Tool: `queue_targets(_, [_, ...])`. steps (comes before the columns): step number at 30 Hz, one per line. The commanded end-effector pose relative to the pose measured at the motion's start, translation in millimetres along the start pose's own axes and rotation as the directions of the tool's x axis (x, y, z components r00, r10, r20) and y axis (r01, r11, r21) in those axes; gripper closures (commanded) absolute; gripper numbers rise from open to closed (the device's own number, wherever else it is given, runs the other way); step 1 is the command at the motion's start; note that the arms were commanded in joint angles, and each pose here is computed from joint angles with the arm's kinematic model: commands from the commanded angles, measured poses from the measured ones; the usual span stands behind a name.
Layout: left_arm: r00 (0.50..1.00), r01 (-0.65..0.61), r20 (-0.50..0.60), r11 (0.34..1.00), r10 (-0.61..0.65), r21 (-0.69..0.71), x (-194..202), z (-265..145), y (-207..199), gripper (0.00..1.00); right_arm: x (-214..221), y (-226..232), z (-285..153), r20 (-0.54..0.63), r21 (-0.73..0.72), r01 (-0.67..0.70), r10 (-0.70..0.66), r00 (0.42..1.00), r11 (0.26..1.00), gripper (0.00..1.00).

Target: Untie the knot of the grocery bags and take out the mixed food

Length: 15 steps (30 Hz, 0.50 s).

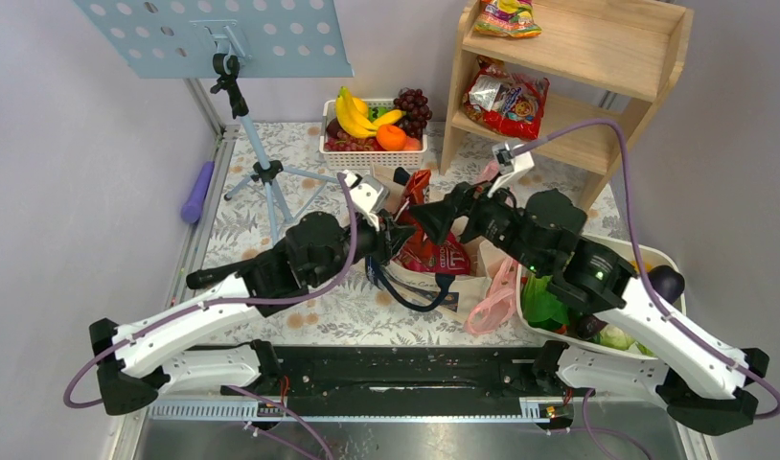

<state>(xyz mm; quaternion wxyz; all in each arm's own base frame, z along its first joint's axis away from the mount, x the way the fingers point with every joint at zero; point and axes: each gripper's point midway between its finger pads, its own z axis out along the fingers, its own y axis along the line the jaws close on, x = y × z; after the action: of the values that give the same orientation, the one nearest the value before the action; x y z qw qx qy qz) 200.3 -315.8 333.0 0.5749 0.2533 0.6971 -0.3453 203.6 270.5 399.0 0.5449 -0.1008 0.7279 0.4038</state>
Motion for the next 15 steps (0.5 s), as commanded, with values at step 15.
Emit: queue_targets(15, [0.910,0.363,0.078,0.873,-0.407,0.326,-76.1,-58.4,-24.2,1.00,49.2,36.7,-27.3,-0.140,-0.339,0.101,-0.156,0.978,0.935,0.00])
